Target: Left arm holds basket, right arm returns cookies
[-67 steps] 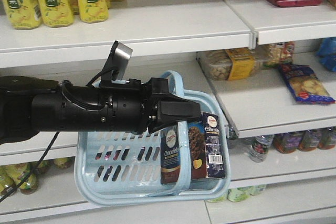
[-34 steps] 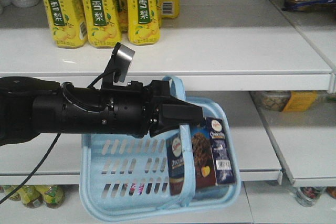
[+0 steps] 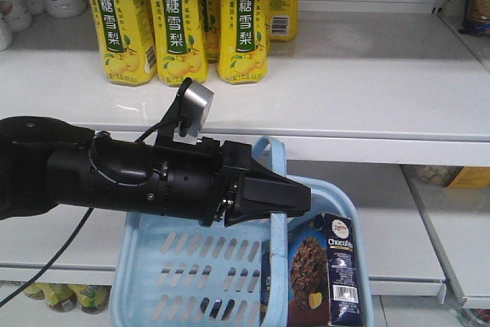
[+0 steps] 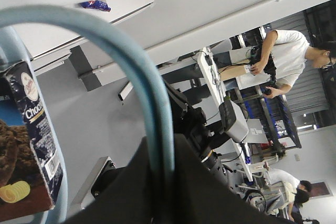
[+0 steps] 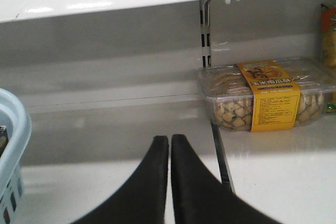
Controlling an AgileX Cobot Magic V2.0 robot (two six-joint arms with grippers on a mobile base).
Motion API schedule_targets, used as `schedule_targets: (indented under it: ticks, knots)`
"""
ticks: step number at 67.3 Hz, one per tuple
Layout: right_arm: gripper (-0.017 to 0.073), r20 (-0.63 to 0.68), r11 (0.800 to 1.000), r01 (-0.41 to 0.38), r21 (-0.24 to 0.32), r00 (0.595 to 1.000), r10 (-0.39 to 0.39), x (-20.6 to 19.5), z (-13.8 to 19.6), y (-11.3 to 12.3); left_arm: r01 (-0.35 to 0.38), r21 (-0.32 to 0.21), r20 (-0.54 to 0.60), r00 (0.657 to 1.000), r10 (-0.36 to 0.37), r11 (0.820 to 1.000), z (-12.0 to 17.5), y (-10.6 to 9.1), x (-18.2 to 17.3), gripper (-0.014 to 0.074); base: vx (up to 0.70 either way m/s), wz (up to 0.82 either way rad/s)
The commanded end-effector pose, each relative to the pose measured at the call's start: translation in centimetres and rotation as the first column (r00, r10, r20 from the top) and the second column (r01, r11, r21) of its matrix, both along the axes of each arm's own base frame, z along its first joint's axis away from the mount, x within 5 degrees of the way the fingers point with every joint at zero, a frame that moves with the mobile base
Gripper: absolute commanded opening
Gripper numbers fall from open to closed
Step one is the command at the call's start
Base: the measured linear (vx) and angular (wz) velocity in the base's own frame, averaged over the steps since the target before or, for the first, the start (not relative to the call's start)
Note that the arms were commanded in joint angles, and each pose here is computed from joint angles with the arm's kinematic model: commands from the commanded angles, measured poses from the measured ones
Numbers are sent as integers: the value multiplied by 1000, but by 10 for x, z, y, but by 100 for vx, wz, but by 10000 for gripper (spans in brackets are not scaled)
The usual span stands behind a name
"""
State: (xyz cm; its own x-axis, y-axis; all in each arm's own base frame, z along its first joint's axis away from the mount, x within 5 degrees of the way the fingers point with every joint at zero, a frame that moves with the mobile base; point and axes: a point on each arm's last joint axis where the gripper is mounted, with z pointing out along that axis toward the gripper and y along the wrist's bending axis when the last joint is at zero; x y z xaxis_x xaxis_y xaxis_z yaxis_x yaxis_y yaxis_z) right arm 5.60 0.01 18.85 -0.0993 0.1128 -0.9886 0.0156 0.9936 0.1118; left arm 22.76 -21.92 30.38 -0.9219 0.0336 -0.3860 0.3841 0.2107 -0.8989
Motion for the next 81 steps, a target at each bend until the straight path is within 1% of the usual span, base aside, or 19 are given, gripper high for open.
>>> schedule_targets:
  ticks: [1,81]
  knots:
    - [-3,77,1000,2,-8,997,-2,0,6,0,-148,-139,41,987,155,979,35,7,11,-6,0,0]
    - [-3,79,1000,3,-8,997,-2,0,6,0,-150,-137,42,987,157,979,35,7,11,-6,-2,-2]
